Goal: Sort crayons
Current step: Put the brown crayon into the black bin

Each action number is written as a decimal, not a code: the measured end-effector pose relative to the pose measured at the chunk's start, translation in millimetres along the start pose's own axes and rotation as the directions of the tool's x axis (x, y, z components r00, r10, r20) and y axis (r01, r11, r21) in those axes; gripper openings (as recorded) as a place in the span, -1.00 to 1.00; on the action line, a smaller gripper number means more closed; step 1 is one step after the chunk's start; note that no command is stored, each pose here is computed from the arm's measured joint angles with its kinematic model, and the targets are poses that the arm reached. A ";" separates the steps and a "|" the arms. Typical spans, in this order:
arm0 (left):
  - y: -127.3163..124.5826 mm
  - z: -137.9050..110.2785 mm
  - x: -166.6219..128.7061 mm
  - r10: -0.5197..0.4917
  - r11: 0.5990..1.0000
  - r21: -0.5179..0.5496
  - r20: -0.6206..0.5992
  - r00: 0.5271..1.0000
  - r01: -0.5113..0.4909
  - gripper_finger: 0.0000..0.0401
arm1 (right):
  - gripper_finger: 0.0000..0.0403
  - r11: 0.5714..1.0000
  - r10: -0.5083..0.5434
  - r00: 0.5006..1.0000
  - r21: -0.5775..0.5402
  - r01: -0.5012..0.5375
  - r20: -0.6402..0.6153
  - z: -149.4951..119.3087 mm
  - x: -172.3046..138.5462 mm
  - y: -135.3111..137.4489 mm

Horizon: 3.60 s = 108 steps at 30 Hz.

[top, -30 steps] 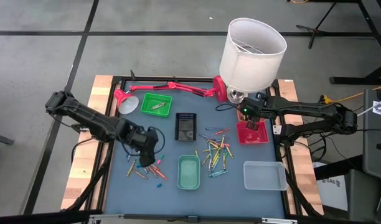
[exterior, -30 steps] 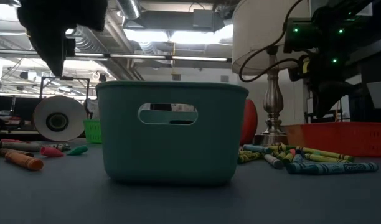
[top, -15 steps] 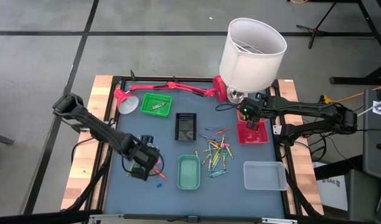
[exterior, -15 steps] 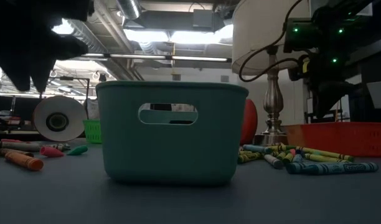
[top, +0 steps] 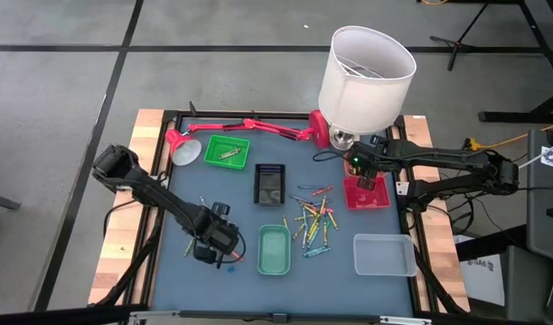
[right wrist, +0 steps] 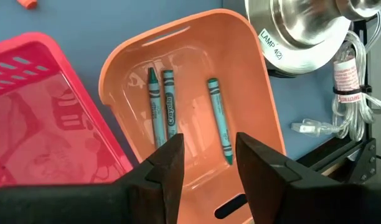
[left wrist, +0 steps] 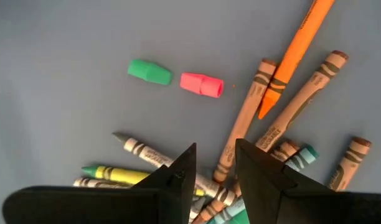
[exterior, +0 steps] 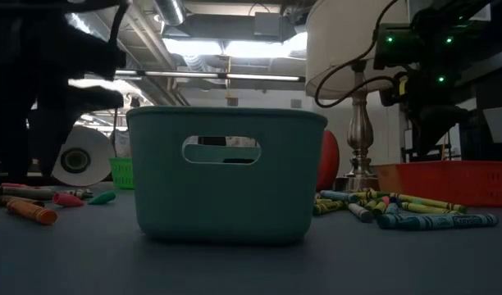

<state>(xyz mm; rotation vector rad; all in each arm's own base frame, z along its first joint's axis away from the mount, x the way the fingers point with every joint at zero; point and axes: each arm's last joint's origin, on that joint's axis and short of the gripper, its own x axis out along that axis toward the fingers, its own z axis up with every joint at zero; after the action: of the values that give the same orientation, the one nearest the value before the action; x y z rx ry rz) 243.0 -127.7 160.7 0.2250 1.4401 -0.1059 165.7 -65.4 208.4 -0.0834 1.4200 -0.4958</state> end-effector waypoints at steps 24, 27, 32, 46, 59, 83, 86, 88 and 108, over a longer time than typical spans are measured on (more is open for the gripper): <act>-2.3 2.7 10.6 -0.002 1.000 -0.006 -0.023 1.000 0.002 -0.52 | -0.29 1.000 0.001 1.000 0.000 -0.001 0.001 0.1 -0.1 0.0; -1.8 2.5 6.8 -0.003 1.000 -0.007 -0.017 1.000 0.003 -0.52 | -0.29 1.000 0.001 1.000 0.000 -0.001 0.001 0.1 -0.1 0.0; -2.8 8.3 -1.7 -0.011 1.000 -0.009 0.010 1.000 0.011 -0.52 | -0.29 1.000 0.001 1.000 0.000 -0.001 0.001 0.1 -0.1 0.0; -4.1 4.5 3.6 -0.037 0.999 -0.005 0.003 0.999 0.037 -0.52 | -0.29 1.000 0.000 1.000 0.001 0.000 0.001 0.1 -0.1 -0.1; -1.5 -9.6 20.6 -0.034 0.999 -0.006 -0.017 0.999 0.033 -0.52 | -0.29 1.000 0.001 1.000 0.001 -0.001 0.001 0.1 -0.1 -0.1; -1.9 -10.4 25.3 -0.043 0.999 0.001 0.010 0.999 0.043 -0.71 | -0.29 1.000 0.000 1.000 0.003 0.000 0.008 0.8 -0.1 -0.1; -2.1 -10.4 25.3 -0.043 0.999 0.001 0.010 0.999 0.043 -0.85 | -0.29 1.000 0.000 1.000 0.003 0.000 0.008 0.8 -0.1 -0.1; -1.9 -10.5 25.2 -0.041 0.999 0.001 0.010 0.999 0.041 -0.93 | -0.29 1.000 0.000 1.000 0.003 0.000 0.008 0.8 -0.1 -0.1; -1.1 6.3 8.4 -0.026 0.984 -0.177 0.030 0.999 0.031 -0.99 | -0.29 1.000 -0.005 0.998 0.020 0.004 0.056 5.7 -0.2 -0.6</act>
<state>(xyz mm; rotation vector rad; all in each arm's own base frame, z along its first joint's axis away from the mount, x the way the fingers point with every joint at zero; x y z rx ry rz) 250.0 -129.6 153.1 0.0567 1.4169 -0.0038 171.0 -67.2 209.7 -0.0835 1.3600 -0.5075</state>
